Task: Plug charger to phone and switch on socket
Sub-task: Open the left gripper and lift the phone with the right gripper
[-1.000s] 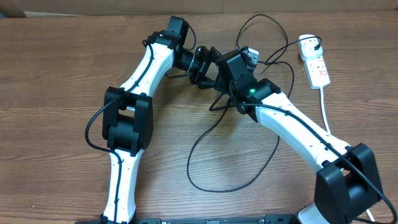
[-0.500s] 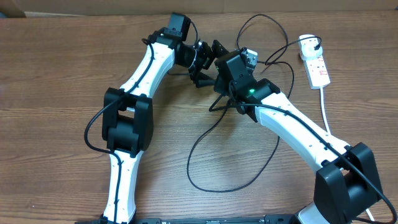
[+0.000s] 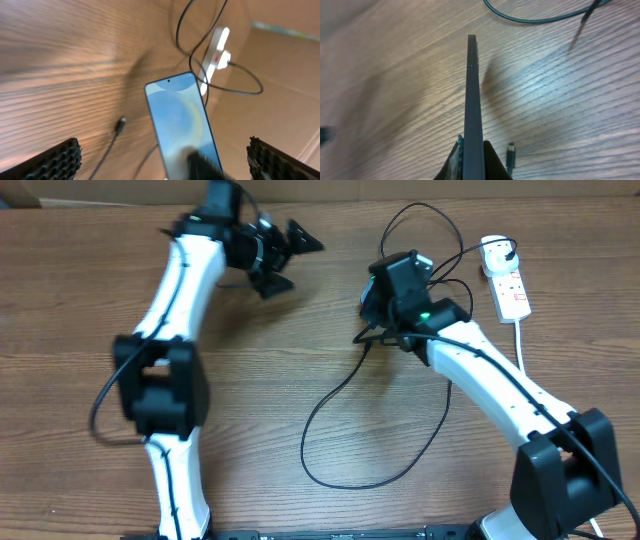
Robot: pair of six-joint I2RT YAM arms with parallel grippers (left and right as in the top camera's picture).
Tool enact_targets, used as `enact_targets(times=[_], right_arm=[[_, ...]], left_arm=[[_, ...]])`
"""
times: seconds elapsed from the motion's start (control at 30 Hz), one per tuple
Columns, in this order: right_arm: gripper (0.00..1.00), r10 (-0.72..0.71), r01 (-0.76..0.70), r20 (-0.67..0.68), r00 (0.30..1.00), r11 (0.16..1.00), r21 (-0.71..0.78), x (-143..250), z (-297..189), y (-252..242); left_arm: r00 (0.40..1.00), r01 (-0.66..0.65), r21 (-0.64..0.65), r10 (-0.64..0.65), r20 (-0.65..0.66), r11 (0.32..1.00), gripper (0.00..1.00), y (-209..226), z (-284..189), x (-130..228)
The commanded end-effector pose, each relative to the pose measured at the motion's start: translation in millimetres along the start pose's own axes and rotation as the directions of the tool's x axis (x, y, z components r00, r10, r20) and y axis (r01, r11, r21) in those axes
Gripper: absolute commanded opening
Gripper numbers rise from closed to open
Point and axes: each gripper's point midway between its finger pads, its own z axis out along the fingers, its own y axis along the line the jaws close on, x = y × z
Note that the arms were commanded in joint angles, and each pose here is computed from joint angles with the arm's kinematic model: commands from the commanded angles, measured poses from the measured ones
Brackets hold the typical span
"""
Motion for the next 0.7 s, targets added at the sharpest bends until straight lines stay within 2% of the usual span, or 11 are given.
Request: enact_targets(times=[0.0,0.2,0.37,0.63,0.67], right_arm=[[0.04,0.046,-0.046,-0.002,0.999,0.980,-0.192,-27.1,-36.8,22.8],[0.04,0.071,-0.144,-0.172,0.983,0.874,-0.464,-38.0,-58.3,43.7],[0.04,0.026,-0.168,-0.233,0.972,0.767,-0.619,-48.2,-79.3,55.6],[0.04,0.009,-0.234,-0.309,0.951,0.674,-0.701,-47.0,-99.2,72.9],[0.04,-0.009,-0.228,-0.310,0.951,0.656,-0.720,-46.4,-103.4,76.4]], left_arm=[[0.929,-0.274,-0.087,0.287,0.232,0.958,1.00,-57.5,-88.5,11.4],[0.766,-0.352,-0.266,0.439,0.469,0.898,1.00,-97.4,-197.9,55.1],[0.672,-0.231,-0.426,0.461,0.580,0.874,1.00,-82.3,-274.0,106.3],[0.727,-0.111,-0.462,0.389,0.566,0.880,1.00,-50.7,-294.0,154.5],[0.736,-0.096,-0.475,0.384,0.558,0.875,0.96,-45.0,-294.3,157.1]])
